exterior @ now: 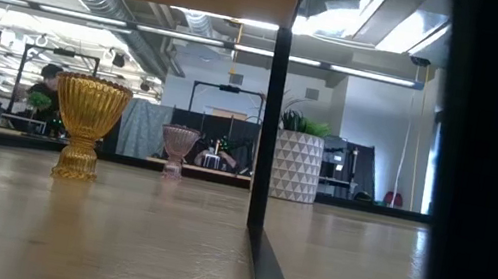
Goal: Pick & Place candle stick holders
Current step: Put the orange scented candle on the shelf
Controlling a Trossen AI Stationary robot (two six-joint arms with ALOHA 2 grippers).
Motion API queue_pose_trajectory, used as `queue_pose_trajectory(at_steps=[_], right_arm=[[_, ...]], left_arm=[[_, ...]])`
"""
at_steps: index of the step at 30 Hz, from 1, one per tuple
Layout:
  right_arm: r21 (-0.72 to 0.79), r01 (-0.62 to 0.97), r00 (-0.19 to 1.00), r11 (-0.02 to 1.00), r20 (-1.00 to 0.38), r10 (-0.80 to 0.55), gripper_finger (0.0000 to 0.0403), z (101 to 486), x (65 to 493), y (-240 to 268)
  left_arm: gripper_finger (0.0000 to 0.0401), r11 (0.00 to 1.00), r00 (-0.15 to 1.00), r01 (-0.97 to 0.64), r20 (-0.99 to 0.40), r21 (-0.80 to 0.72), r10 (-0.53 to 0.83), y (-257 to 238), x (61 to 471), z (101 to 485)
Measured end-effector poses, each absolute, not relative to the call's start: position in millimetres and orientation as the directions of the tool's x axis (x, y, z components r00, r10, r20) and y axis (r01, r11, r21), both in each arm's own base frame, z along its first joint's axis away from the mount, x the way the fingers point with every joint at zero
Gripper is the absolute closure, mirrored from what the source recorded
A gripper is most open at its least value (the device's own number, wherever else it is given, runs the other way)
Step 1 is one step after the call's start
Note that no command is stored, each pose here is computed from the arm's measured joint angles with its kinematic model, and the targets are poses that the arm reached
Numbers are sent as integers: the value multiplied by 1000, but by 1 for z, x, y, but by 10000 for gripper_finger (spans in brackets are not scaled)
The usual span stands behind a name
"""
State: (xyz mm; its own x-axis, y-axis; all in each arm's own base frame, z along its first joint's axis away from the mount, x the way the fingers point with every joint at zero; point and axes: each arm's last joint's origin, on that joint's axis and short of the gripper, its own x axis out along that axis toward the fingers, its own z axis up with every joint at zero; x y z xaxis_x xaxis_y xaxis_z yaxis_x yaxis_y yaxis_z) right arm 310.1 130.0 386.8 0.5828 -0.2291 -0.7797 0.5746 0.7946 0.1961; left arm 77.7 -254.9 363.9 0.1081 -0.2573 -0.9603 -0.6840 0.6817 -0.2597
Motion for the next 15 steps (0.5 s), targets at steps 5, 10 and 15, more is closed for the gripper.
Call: queue_pose_trajectory(at_steps=[5, 10, 15], right_arm=[[196, 578, 582, 792, -780, -232, 272, 387, 311, 129], [196, 579, 581, 791, -780, -232, 272, 387, 311, 128], [196, 579, 582, 791, -780, -232, 272, 387, 311, 128]], left_arm=[[266, 678, 113, -683, -957, -270, -268, -254, 77, 370], [260, 676, 115, -682, -954, -277, -276, -252, 77, 376], [260, 682, 102, -692, -967, -238, -234, -244, 74, 383]])
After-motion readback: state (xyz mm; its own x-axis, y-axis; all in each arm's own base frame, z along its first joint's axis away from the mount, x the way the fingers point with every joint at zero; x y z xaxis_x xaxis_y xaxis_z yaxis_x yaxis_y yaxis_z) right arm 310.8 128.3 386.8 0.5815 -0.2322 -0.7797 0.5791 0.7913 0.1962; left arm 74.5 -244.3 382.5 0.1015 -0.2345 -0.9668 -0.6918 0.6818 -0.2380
